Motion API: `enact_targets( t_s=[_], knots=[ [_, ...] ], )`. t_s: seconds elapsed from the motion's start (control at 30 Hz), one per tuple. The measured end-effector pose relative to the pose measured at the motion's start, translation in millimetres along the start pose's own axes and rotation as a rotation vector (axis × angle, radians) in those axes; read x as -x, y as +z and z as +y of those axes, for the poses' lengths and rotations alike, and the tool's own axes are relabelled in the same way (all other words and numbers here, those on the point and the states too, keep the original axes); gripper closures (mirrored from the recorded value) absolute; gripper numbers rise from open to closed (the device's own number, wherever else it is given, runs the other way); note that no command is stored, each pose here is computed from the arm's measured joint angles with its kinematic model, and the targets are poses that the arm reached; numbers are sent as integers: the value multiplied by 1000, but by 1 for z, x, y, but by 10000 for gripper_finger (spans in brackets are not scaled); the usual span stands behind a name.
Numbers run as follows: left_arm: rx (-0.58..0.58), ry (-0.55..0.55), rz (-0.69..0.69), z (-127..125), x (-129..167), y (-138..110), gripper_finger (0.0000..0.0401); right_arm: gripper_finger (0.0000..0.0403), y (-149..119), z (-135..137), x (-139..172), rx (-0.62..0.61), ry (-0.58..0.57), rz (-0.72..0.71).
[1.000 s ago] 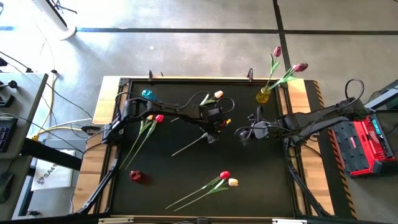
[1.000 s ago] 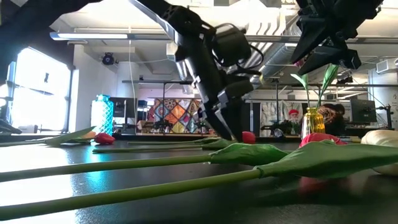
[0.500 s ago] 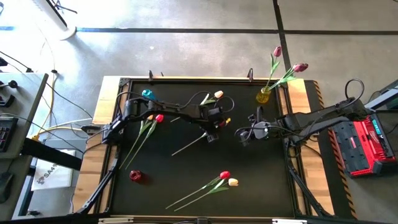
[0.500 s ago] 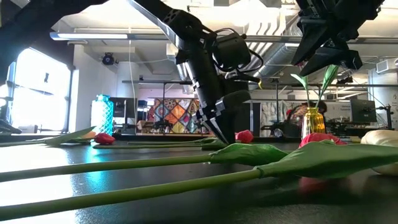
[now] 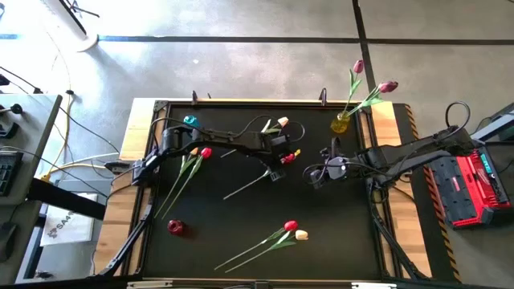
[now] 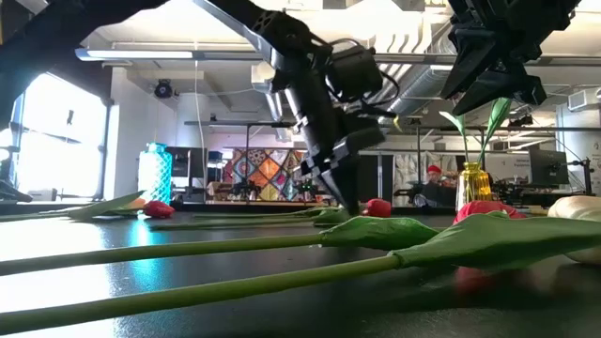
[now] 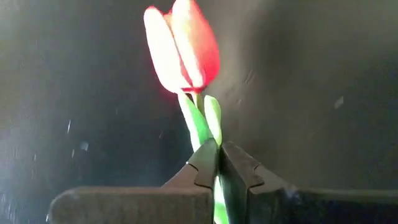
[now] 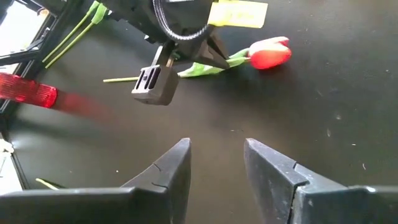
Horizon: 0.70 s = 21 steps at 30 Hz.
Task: Sort flowers into vase by color
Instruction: Put the center light red flower into the blue vase
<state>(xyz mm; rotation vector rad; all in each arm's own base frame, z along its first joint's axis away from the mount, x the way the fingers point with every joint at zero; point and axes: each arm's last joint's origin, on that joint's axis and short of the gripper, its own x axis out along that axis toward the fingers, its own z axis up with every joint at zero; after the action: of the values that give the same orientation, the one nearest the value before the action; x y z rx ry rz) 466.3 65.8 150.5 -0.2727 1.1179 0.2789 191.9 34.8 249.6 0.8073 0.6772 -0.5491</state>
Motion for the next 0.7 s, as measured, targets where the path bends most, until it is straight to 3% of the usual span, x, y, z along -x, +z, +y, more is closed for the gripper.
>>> enact_targets(
  t_s=[0.37,0.7],
  knots=[
    [35,-70,-73,11,30,30,401,265,0,0,0,-5,-4,-9],
    [34,-105,-85,15,34,34,401,265,0,0,0,-24,-4,-9]
  ],
)
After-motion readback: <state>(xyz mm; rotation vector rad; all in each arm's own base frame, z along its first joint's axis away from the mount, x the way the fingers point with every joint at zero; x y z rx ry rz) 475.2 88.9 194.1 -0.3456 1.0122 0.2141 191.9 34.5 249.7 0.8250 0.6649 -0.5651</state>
